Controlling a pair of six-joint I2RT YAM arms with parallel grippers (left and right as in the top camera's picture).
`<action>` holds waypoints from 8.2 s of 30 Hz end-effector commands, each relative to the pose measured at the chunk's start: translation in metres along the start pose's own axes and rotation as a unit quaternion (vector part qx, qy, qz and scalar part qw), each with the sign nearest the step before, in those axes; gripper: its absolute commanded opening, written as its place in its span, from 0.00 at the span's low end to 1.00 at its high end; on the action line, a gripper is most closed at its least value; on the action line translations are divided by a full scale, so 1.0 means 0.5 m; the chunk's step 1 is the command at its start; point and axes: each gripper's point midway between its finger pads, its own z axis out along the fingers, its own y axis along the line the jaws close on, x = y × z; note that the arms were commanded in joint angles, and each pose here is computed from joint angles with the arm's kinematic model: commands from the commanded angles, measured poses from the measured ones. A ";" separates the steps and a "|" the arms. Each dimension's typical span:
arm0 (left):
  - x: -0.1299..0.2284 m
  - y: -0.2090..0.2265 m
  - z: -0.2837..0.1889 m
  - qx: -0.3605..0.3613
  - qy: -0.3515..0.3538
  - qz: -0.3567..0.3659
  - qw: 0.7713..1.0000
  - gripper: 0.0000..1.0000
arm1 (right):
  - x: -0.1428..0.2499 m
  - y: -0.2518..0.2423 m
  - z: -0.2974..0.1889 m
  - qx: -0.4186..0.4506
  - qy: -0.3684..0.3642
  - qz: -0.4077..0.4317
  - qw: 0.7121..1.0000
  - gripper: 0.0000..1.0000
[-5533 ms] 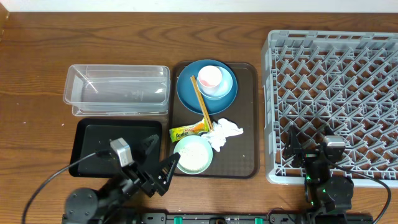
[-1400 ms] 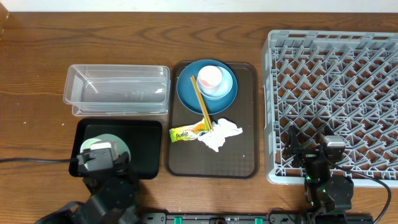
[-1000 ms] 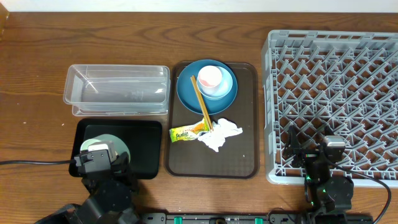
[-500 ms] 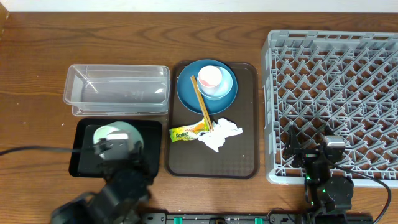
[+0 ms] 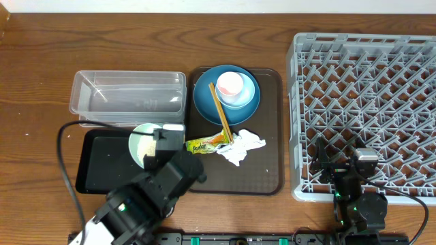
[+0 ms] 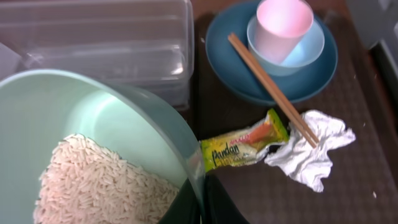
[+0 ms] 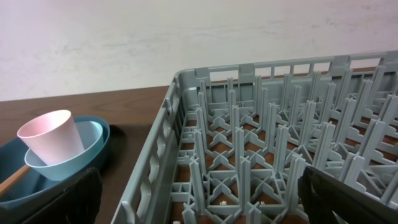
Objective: Sort waste into correct bins and load items into the dishwasher rack
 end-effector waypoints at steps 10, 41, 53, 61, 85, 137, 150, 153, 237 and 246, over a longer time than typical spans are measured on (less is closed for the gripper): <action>0.026 -0.008 0.038 0.137 0.113 -0.041 0.983 0.06 | 0.001 0.004 0.000 -0.004 0.000 0.001 1.000 0.99; 0.014 0.187 0.073 0.356 0.132 -0.363 0.851 0.06 | 0.001 0.004 0.000 -0.004 0.000 0.001 1.000 0.99; 0.016 0.246 0.061 0.328 0.100 -0.417 0.842 0.06 | 0.001 0.004 0.000 -0.004 0.000 0.001 1.000 0.99; 0.001 0.232 0.046 0.357 0.084 -0.417 0.831 0.06 | 0.001 0.004 0.000 -0.003 0.000 0.001 1.000 0.99; -0.099 0.239 -0.004 0.457 -0.020 -0.448 0.768 0.06 | 0.001 0.004 0.000 -0.004 0.000 0.001 1.000 0.99; 0.038 0.048 0.031 0.353 0.233 -0.311 0.851 0.06 | 0.001 0.004 0.000 -0.004 0.000 0.001 1.000 0.99; 0.068 -0.069 0.068 0.244 0.260 -0.197 0.913 0.06 | 0.001 0.004 0.000 -0.004 0.000 0.001 1.000 0.99; 0.075 -0.091 0.081 0.205 0.248 -0.180 0.929 0.06 | 0.001 0.004 0.000 -0.003 0.000 0.001 1.000 0.99; 0.027 -0.175 0.329 0.059 0.159 -0.196 0.966 0.44 | 0.001 0.004 0.000 -0.003 0.000 0.001 1.000 0.99; 0.043 -0.178 0.333 0.055 0.169 -0.189 0.966 0.44 | 0.001 0.004 0.000 -0.003 0.000 0.001 1.000 0.99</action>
